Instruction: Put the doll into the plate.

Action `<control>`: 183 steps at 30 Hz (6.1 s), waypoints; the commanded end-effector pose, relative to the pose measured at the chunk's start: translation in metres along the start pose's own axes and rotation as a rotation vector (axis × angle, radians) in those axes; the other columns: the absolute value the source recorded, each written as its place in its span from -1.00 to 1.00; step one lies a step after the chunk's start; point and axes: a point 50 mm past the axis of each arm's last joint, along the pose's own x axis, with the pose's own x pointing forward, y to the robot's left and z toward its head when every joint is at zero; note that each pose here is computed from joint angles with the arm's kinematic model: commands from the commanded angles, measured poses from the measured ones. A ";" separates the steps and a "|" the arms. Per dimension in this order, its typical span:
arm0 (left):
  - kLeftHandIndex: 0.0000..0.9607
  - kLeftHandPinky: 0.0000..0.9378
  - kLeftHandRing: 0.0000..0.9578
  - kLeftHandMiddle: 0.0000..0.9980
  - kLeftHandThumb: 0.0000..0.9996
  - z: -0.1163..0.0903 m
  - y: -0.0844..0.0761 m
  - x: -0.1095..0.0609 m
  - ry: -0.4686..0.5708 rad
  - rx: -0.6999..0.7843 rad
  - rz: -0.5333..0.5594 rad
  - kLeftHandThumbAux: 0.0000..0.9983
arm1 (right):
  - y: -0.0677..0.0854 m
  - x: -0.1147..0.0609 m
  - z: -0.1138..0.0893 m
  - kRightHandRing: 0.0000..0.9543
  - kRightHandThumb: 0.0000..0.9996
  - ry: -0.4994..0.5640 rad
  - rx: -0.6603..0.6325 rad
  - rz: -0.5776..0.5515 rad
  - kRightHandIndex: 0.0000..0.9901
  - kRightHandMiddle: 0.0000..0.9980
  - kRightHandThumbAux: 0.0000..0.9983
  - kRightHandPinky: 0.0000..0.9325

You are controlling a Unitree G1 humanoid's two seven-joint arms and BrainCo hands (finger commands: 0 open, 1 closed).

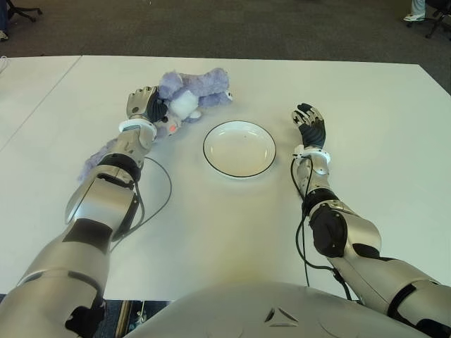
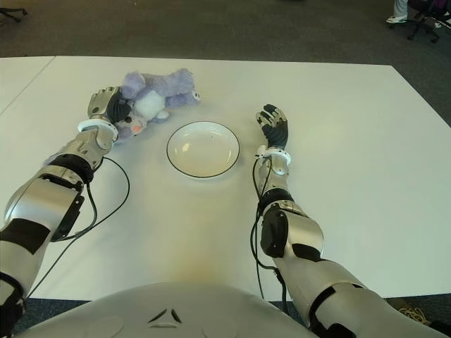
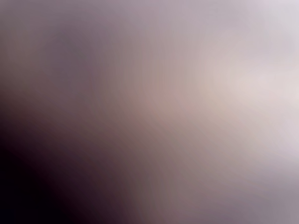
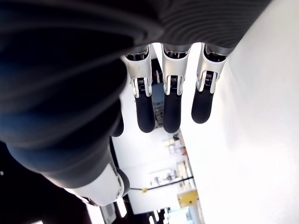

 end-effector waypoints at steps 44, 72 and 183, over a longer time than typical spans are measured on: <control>-0.08 0.72 0.74 0.69 0.50 0.040 0.079 0.017 -0.409 0.177 0.399 0.39 | -0.037 -0.082 -0.103 -0.52 -0.12 0.483 0.008 -0.149 -0.45 -0.51 0.75 -0.52; -0.08 0.72 0.75 0.69 0.50 0.094 0.090 0.013 -0.616 0.125 0.373 0.39 | -0.037 -0.082 -0.104 -0.55 -0.12 0.491 -0.008 -0.148 -0.47 -0.53 0.74 -0.57; -0.09 0.87 0.93 1.00 0.48 0.128 -0.028 -0.032 -0.676 -0.124 -0.002 0.40 | -0.035 -0.084 -0.106 -0.54 -0.07 0.492 0.027 -0.161 -0.44 -0.53 0.74 -0.53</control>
